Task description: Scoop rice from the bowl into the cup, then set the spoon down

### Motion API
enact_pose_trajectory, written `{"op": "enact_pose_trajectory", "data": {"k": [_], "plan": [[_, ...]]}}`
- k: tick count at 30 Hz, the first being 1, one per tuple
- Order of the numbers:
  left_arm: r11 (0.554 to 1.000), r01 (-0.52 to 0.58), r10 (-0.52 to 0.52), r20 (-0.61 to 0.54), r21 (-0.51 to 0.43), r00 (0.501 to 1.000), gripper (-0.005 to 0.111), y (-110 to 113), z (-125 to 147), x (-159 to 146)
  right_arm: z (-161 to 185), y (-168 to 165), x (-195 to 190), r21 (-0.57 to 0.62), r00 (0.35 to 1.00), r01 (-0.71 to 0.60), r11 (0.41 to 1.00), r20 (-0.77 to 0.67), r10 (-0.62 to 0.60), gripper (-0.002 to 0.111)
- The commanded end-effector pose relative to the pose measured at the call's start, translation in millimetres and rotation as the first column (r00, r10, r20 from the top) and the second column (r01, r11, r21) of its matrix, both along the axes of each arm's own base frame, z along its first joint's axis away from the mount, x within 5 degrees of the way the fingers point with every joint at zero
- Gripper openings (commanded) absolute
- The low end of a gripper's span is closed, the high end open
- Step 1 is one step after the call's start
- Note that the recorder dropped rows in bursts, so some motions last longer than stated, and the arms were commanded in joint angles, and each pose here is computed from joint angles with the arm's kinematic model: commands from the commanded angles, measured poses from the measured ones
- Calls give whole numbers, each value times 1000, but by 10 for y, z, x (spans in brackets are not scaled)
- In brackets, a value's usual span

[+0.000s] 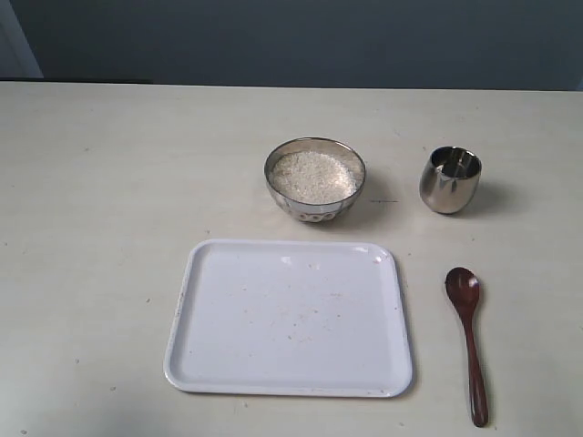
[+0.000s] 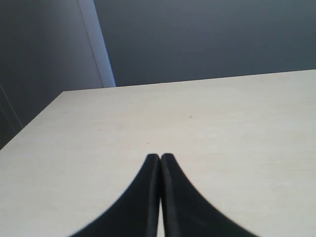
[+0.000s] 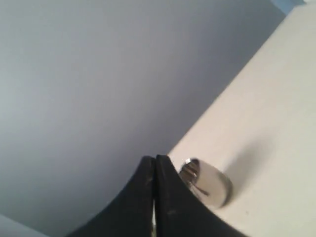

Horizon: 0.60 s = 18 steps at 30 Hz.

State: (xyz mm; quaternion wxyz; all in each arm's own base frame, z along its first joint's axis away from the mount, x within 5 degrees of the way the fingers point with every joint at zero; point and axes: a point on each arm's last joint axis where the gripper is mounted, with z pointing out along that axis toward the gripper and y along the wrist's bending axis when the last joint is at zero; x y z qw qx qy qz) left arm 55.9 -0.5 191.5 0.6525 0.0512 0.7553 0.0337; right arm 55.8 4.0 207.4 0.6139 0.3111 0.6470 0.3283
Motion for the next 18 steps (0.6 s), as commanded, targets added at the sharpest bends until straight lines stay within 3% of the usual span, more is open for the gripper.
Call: {"op": "enact_pose_trajectory", "data": {"k": [1,4,10,14,18], "plan": [[1000,7,-7,19,-12,1000,0,-5,22,-2,229,96,-87,-264,989,-147,953,-31,144,-1],[1000,7,-7,19,-12,1000,0,-5,22,-2,510,131,-169,-398,976,-171,901,54,210,-1],[1000,7,-7,19,-12,1000,0,-5,22,-2,926,152,-136,-441,972,-191,877,41,232,-1],[1000,7,-7,19,-12,1000,0,-5,22,-2,1191,158,24,-647,965,-251,720,-112,236,-1],[1000,7,-7,19,-12,1000,0,-5,22,-2,1416,94,261,-760,943,-330,560,-298,152,-1]]}}
